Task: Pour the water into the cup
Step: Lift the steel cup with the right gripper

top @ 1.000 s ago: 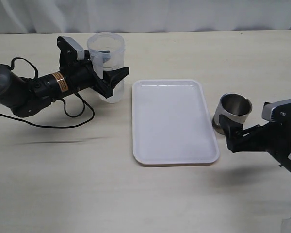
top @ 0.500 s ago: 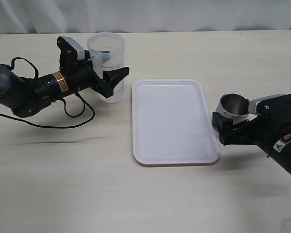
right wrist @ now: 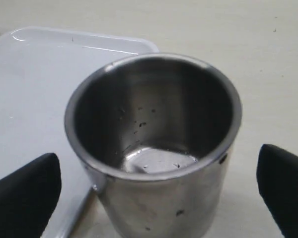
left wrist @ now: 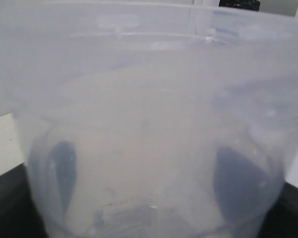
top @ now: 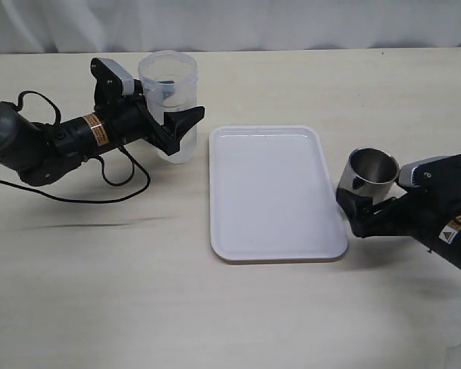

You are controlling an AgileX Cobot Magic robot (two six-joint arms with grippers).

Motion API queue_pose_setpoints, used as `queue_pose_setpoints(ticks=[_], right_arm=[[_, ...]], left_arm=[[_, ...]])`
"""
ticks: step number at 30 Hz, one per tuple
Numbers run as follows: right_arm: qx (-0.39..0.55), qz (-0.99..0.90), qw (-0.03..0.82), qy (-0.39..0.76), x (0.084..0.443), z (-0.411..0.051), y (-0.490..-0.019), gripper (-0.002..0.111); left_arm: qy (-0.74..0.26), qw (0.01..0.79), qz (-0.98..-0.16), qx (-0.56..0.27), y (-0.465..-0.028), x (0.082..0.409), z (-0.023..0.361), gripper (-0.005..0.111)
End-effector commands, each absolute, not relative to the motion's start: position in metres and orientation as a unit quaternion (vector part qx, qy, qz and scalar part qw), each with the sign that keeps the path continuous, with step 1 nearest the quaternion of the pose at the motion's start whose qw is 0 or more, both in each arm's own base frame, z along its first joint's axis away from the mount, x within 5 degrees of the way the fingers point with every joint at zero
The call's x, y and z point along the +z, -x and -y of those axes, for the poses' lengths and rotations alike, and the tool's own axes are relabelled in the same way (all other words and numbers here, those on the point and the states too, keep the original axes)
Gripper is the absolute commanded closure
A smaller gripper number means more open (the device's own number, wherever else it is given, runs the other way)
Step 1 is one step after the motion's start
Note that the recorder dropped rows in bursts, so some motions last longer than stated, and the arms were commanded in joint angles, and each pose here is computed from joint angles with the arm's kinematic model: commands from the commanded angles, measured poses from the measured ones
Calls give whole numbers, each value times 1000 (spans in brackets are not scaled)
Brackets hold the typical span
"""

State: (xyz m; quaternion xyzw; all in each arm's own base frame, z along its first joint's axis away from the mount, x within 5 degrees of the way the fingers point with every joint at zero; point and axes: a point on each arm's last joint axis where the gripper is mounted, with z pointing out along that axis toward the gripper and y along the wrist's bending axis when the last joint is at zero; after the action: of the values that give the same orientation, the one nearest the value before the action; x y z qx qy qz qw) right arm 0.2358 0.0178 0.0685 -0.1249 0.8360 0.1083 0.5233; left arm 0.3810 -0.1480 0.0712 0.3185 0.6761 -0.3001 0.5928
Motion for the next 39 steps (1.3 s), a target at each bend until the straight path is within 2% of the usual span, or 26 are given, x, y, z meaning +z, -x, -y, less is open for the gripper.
queue_pose_setpoints(ticks=[1,11,19,39], right_arm=[[106,-830,532,129,66,-16,-244,8],[92,-826,541,130,60,-13,-259,8],[64,-832,544,90,60,-5,-261,8],[69,-825,553,100,62,-7,-268,8]], left_arm=[[-321,572,-699,-284,-381,65,147,107],[-323,572,-698,-284,-381,65,147,107],[-323,572,-698,-284,-381,65,147,107],[-323,572,-698,-284,-381,65,147,107]])
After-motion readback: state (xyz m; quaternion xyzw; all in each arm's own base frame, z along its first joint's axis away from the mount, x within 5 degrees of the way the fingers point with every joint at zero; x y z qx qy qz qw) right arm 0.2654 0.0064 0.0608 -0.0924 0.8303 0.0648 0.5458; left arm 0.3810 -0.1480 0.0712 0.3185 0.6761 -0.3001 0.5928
